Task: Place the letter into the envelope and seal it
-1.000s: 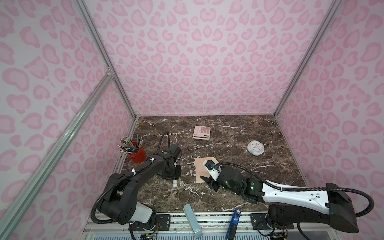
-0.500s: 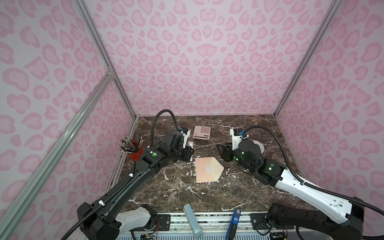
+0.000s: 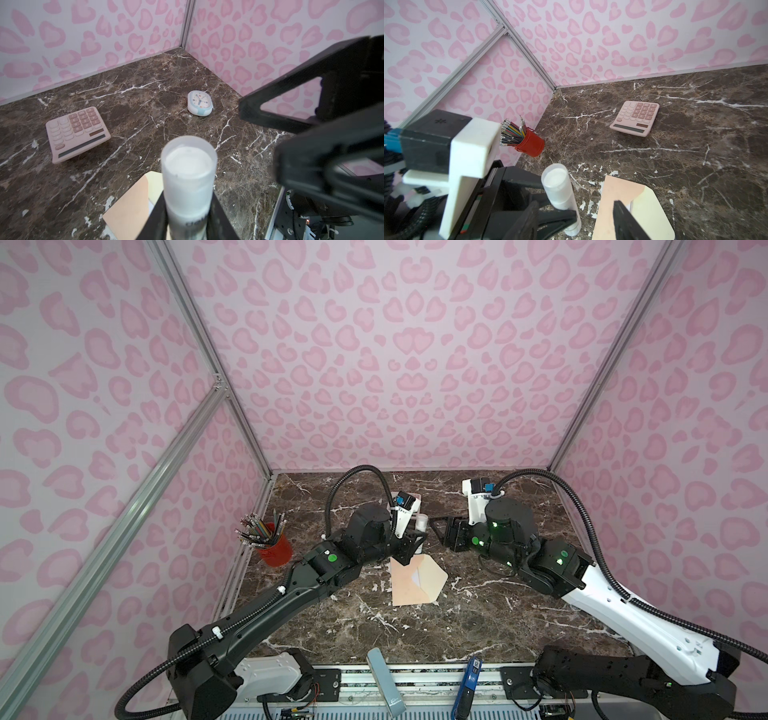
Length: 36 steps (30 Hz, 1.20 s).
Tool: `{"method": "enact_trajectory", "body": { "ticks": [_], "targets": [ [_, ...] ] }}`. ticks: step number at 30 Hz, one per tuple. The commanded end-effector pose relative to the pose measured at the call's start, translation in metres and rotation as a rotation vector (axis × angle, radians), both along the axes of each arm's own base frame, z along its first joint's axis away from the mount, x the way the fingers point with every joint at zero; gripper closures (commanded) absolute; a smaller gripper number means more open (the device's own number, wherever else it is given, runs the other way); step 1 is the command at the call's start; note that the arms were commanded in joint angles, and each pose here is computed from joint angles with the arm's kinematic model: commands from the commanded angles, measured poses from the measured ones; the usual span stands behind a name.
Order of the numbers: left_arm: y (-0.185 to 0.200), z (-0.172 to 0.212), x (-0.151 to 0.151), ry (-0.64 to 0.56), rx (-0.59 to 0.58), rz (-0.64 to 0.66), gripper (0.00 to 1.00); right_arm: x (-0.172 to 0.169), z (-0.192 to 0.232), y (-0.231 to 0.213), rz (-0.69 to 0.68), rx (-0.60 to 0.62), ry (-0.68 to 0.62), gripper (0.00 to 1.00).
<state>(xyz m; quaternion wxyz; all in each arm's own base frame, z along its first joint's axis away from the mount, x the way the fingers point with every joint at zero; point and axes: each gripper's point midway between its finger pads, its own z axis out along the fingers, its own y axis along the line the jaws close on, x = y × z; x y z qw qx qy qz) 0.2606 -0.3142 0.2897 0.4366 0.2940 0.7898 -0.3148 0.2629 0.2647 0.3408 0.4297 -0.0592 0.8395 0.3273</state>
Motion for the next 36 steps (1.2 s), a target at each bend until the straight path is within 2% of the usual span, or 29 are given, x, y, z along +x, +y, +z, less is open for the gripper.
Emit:
{"method": "enact_trajectory", "body": {
  "ticks": [1, 10, 15, 36],
  "targets": [
    [-0.013, 0.02, 0.004, -0.082, -0.047, -0.038, 0.7, -0.002, -0.008, 0.002, 0.016, -0.015, 0.045, 0.4],
    [-0.021, 0.019, 0.0, -0.086, -0.053, -0.063, 0.71, 0.002, -0.014, 0.008, 0.038, -0.033, 0.078, 0.4],
    [-0.026, 0.017, -0.002, -0.077, -0.054, -0.083, 0.71, 0.006, -0.012, 0.005, 0.028, -0.026, 0.067, 0.44],
    [-0.038, 0.013, -0.012, -0.062, -0.048, -0.13, 0.71, 0.014, -0.009, 0.003, 0.011, -0.015, 0.056, 0.66]
  ]
}}
